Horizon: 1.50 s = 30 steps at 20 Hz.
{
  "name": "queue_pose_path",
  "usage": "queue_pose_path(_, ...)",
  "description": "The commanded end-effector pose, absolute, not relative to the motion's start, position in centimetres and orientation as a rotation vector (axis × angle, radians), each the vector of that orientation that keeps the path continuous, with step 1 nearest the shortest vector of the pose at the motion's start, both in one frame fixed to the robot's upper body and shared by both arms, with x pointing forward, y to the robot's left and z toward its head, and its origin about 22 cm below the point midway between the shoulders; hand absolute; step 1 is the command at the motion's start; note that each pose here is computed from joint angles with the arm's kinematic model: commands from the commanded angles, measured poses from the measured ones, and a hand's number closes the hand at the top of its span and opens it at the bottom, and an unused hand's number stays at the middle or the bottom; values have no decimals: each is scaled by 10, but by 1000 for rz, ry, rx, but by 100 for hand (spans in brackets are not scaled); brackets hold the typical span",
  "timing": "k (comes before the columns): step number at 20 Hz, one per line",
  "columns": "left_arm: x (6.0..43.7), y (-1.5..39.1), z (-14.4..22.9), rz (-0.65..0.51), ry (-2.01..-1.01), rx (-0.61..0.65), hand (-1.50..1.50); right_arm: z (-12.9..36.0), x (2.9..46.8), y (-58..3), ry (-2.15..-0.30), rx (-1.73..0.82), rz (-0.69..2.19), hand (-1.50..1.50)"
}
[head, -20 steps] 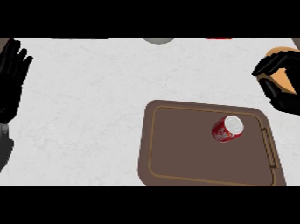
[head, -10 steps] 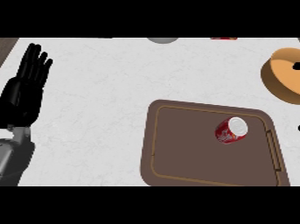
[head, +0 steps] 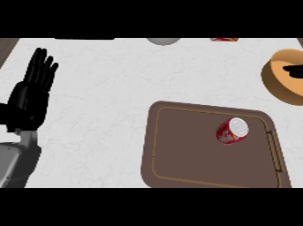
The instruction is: Pick the can from the tray and place it in the pot
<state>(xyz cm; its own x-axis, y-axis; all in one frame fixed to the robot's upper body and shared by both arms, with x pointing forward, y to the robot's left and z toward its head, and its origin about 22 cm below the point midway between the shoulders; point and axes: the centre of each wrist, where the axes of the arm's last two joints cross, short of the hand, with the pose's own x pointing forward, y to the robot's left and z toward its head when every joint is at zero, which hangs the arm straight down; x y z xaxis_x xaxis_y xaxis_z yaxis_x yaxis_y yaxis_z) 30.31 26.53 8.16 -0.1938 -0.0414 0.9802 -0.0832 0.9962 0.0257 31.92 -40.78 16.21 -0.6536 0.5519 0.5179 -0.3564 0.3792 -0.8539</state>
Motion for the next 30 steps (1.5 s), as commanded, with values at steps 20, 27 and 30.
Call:
queue_pose_path(20, 302, 267, 81, 39, -1774, 131, 0, 106, 310, -326, -1525, -92, 1655, -150)
queue_pose_path(27, 297, 283, 82, 45, -1754, 99, 0, 95, 321, -320, -1591, -79, 1640, -150)
queue_pose_path(30, 303, 271, 78, 54, -1758, 100, 0, 98, 307, -308, -1549, -152, 1652, -150)
